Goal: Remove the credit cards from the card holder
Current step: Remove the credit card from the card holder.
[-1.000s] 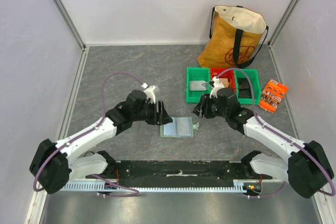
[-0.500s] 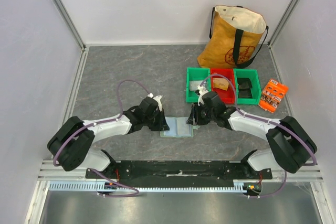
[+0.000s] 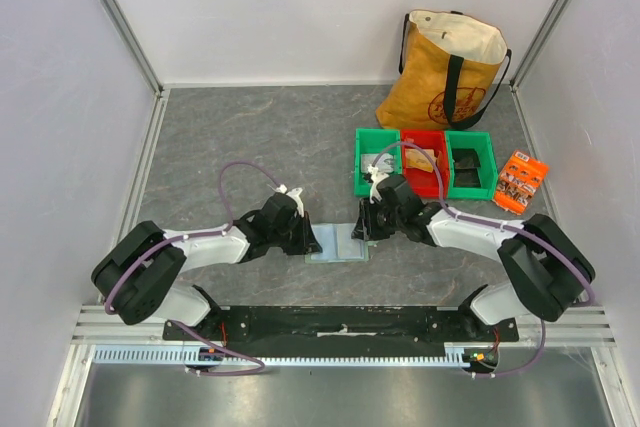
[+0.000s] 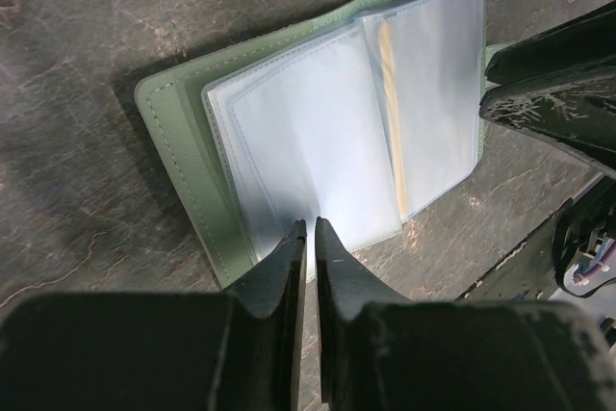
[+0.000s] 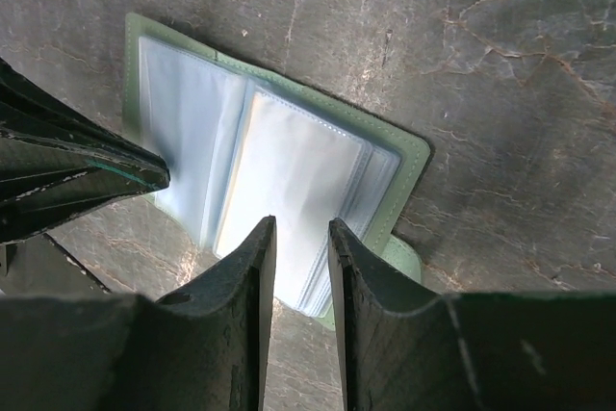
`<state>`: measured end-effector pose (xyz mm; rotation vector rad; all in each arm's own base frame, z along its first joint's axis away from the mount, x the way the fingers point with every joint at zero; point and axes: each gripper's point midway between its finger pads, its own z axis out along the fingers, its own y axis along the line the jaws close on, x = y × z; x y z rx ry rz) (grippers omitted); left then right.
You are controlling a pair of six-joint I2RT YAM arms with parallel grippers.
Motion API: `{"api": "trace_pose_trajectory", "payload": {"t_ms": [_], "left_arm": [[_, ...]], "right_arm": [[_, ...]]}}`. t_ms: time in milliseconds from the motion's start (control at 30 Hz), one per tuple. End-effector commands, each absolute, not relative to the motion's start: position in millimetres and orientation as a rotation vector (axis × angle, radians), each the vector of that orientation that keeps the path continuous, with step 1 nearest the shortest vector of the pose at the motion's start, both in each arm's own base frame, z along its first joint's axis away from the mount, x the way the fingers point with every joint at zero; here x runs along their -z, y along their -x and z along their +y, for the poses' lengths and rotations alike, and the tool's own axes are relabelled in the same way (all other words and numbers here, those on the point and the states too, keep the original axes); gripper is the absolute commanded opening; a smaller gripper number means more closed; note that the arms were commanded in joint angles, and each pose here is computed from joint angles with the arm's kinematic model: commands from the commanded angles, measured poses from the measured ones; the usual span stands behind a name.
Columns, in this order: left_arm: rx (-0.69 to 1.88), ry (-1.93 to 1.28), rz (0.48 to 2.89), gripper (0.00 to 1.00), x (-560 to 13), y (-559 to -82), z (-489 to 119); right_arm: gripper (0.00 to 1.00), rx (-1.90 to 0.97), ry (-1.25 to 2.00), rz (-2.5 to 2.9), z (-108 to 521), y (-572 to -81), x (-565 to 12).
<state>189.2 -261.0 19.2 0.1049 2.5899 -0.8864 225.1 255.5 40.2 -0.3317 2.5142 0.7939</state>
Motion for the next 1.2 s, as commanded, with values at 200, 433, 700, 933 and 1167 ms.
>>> {"api": "trace_pose_trajectory", "payload": {"t_ms": [200,433,700,933,1167], "left_arm": [[0.813,-0.081,2.647,0.14,-1,-176,-248],[0.818,-0.097,2.652,0.14,1,-172,-252],[0.826,-0.102,2.647,0.14,-1,-171,-255],[0.728,-0.101,2.633,0.14,-3,-175,-242],[0.578,-0.105,2.637,0.14,-8,-178,-221]], "right_arm": [[0.34,-0.81,0.366,2.489,271,-234,-45],[0.24,-0.905,0.37,2.437,284,-236,-59],[0.24,-0.919,0.334,2.418,287,-239,-67],[0.31,-0.678,0.313,2.449,257,-248,-60],[0.31,-0.661,0.33,2.473,257,-247,-51]]}}
